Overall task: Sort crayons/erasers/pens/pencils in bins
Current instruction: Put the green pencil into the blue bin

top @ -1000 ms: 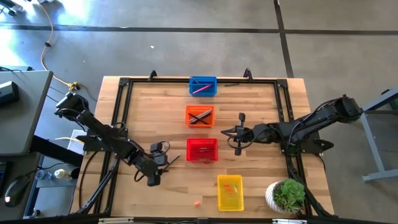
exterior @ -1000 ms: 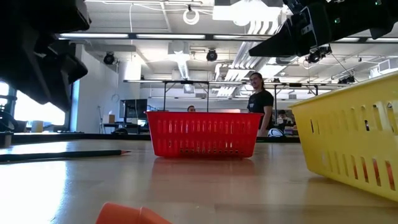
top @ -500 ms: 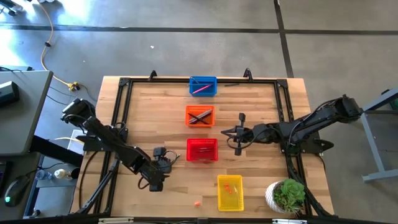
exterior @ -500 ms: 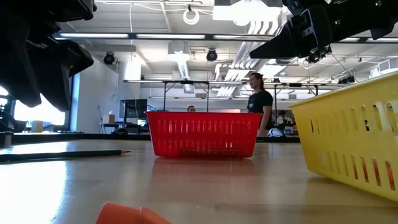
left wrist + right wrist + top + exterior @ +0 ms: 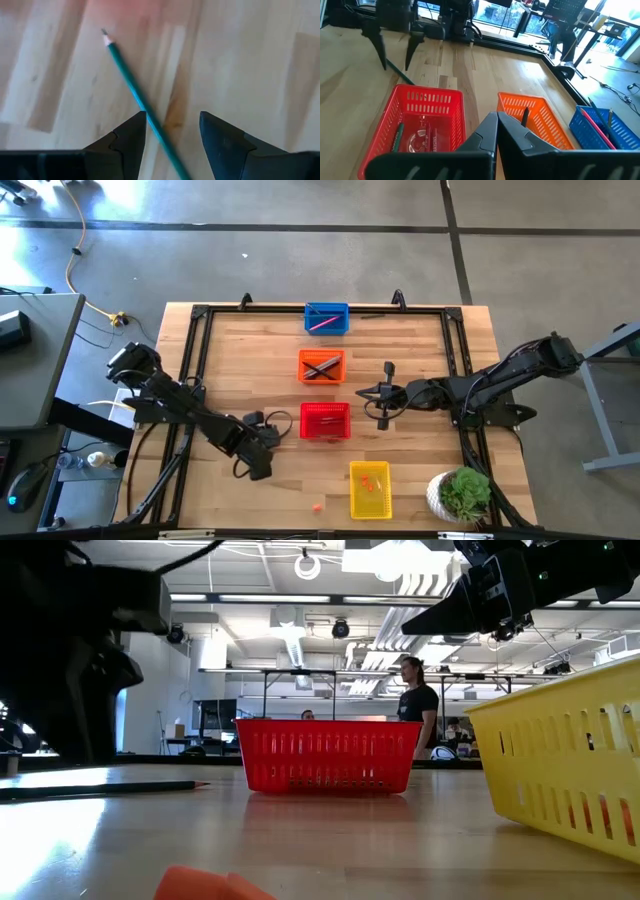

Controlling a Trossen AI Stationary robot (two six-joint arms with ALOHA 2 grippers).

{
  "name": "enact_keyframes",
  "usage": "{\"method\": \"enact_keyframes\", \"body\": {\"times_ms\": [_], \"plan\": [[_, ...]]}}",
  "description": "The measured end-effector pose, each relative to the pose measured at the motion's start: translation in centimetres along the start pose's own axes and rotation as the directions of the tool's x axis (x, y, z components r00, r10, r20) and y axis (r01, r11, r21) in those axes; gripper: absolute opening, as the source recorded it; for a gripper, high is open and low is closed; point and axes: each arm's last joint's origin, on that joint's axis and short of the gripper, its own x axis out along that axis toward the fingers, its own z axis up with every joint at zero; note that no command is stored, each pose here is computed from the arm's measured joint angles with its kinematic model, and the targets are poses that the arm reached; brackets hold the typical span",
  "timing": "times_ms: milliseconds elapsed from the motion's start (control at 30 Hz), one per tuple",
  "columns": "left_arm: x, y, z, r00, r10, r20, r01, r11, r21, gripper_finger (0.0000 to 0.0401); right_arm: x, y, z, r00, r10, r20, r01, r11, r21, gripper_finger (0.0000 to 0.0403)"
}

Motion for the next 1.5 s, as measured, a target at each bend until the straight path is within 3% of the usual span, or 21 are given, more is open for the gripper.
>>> {"method": "enact_keyframes", "body": {"times_ms": [233,800,1500], "plan": [[2.0,0.6,-0.2,0.996,0.046,-0.082,-0.047,0.999,-0.005,0.0148,0.0,0.0,0.0,1.0,0.0,-0.002,0.0,1.0,0.004,0.0],[2.4,0.6,-0.5,0.989,0.049,-0.138,-0.035,0.994,0.103,0.0009,0.0,0.0,0.0,1.0,0.0,0.0,0.0,1.0,0.008,0.0],[0.4,0.5,-3.2,0.988,0.157,-0.015,-0.15,0.965,0.217,0.0001,0.0,0.0,0.0,1.0,0.001,-0.002,-0.001,1.0,0.015,0.0]]}}
